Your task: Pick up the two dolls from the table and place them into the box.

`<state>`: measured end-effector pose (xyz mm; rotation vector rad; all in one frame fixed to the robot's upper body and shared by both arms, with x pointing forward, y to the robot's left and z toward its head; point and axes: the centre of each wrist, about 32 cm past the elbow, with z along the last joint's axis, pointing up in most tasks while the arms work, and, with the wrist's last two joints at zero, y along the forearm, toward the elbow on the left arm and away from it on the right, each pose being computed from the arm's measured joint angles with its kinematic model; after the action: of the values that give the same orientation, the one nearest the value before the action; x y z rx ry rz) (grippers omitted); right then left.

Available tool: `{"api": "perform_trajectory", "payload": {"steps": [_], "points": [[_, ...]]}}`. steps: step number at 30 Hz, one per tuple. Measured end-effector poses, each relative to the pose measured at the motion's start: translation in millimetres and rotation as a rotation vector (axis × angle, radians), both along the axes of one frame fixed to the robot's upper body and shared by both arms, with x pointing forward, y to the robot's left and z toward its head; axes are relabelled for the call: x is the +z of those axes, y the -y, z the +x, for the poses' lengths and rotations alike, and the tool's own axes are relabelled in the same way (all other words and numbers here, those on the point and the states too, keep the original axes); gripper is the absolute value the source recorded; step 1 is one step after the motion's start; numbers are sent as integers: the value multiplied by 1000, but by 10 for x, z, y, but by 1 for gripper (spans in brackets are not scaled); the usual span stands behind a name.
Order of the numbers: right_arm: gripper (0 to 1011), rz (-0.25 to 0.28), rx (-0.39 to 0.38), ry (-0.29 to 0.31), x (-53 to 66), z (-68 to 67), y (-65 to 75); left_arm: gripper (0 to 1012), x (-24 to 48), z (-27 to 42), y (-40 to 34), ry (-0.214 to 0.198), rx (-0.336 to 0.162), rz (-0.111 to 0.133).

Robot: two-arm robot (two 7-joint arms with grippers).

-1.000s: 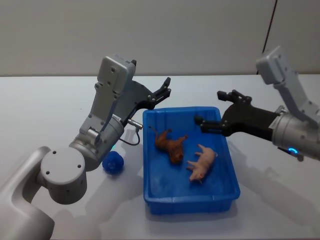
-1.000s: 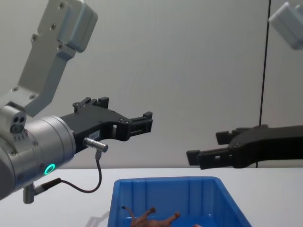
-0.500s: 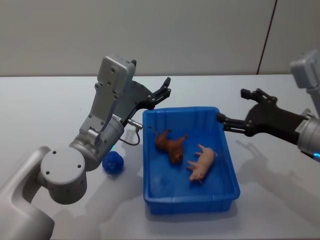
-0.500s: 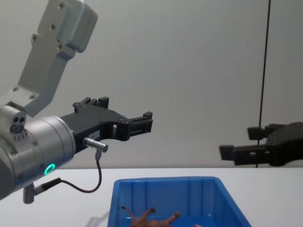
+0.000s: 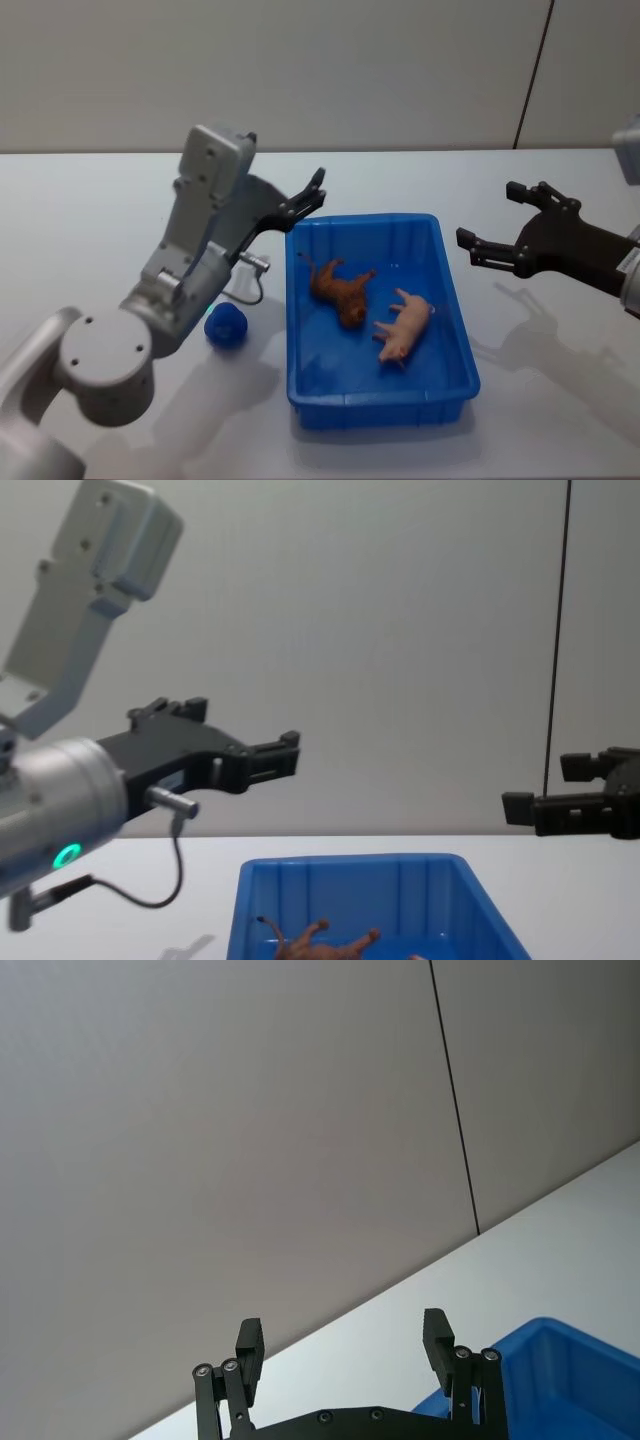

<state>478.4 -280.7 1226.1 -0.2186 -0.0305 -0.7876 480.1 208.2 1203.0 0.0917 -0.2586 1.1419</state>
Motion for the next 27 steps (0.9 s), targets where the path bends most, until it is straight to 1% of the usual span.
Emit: {"api": "perform_trajectory", "payload": {"steps": [1, 3, 4, 6, 7, 8, 9, 10, 11, 13, 14, 16, 17, 19, 21, 23, 27], "points": [[1001, 0, -1, 0, -4, -4, 8, 1001, -8, -42, -35, -8, 7, -1], [1001, 0, -2, 0, -6, -8, 18, 1001, -19, -80, -67, -16, 13, -3], [1001, 0, -3, 1, -7, -10, 24, 1001, -28, -121, -107, -22, 19, -2], [1001, 0, -4, 1, -9, -13, 30, 1001, -41, -163, -145, -31, 24, -6], [1001, 0, -5, 1, -11, -15, 35, 1001, -52, -212, -194, -39, 30, -6], [1001, 0, -5, 1, -11, -16, 38, 1001, -60, -234, -215, -44, 33, -9], [1001, 0, -6, 2, -11, -17, 41, 1001, -69, -261, -243, -49, 35, -7], [1001, 0, -6, 2, -12, -18, 44, 1001, -73, -275, -258, -52, 37, -10], [1001, 0, -6, 2, -12, -19, 46, 1001, -88, -322, -306, -59, 42, -10], [1001, 0, -7, 2, -13, -21, 52, 1001, -99, -358, -349, -65, 45, -12], [1001, 0, -8, 2, -13, -22, 56, 1001, -112, -393, -389, -72, 48, -14], [1001, 0, -8, 2, -14, -23, 58, 1001, -124, -426, -438, -78, 51, -12], [1001, 0, -8, 2, -15, -25, 60, 1001, -136, -452, -475, -84, 52, -16], [1001, 0, -9, 2, -16, -26, 63, 1001, -148, -474, -511, -90, 53, -16], [1001, 0, -9, 2, -17, -27, 66, 1001, -164, -498, -564, -99, 54, -16], [1001, 0, -9, 2, -17, -28, 69, 1001, -180, -516, -604, -109, 46, -19], [1001, 0, -10, 3, -18, -29, 72, 1001, -215, -524, -672, -126, 30, -21]]}}
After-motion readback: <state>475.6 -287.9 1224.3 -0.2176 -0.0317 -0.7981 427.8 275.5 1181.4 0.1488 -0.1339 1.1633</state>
